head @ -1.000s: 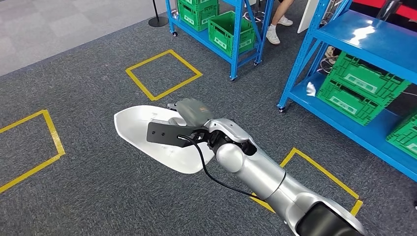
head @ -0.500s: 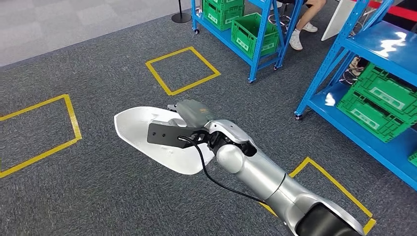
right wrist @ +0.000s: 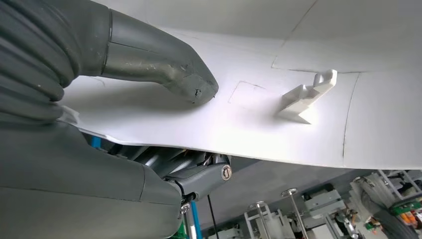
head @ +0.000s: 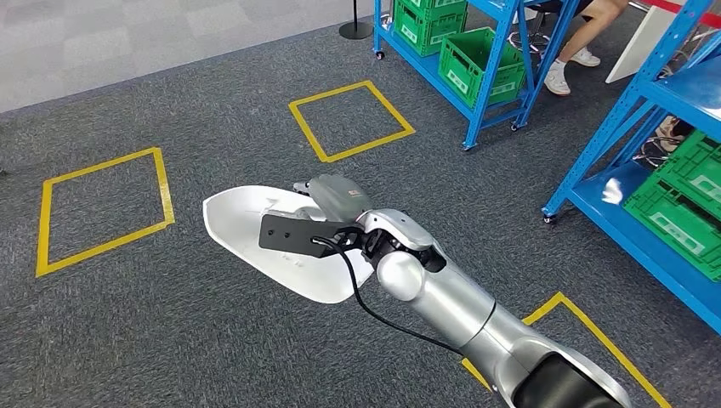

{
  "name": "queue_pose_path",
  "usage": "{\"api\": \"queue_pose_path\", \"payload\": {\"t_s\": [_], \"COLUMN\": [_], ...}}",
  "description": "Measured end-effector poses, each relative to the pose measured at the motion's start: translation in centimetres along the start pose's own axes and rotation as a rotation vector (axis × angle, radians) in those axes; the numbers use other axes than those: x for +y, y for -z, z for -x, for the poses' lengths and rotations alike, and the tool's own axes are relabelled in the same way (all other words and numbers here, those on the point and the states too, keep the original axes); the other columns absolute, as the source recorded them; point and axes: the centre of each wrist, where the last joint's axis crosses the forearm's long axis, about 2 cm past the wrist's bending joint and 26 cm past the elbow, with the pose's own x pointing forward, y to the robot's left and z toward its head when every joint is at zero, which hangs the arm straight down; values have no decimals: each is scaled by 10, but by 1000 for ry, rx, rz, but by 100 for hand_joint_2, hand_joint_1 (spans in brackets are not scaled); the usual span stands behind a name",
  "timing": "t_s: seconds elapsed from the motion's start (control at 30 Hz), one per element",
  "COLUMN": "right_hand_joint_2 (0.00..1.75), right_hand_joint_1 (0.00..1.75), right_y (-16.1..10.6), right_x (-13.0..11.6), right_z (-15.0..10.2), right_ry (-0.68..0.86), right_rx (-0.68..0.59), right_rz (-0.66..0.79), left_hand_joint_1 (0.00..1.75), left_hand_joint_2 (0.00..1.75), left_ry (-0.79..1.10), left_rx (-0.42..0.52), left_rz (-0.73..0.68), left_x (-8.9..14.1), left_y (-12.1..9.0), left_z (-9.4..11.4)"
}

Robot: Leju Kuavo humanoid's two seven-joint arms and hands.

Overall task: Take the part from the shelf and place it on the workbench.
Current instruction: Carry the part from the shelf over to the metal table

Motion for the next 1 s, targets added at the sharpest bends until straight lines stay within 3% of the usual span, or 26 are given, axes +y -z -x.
{"api": "queue_pose_path", "payload": {"t_s": [1.0], "right_hand_joint_2": [175], "right_hand_joint_1": [175], "right_y": [3], "right_x": [1], "right_z": [-3], "right_ry": [3], "right_rx": [-29], "right_rz": [-20], "left_hand_joint_1": [0], "left_hand_joint_2": [175], "left_ry": [-14], "left_rx": [-8], "left_rz": [10], "left_x": [-5], "left_y": [2], "left_z": [2]}}
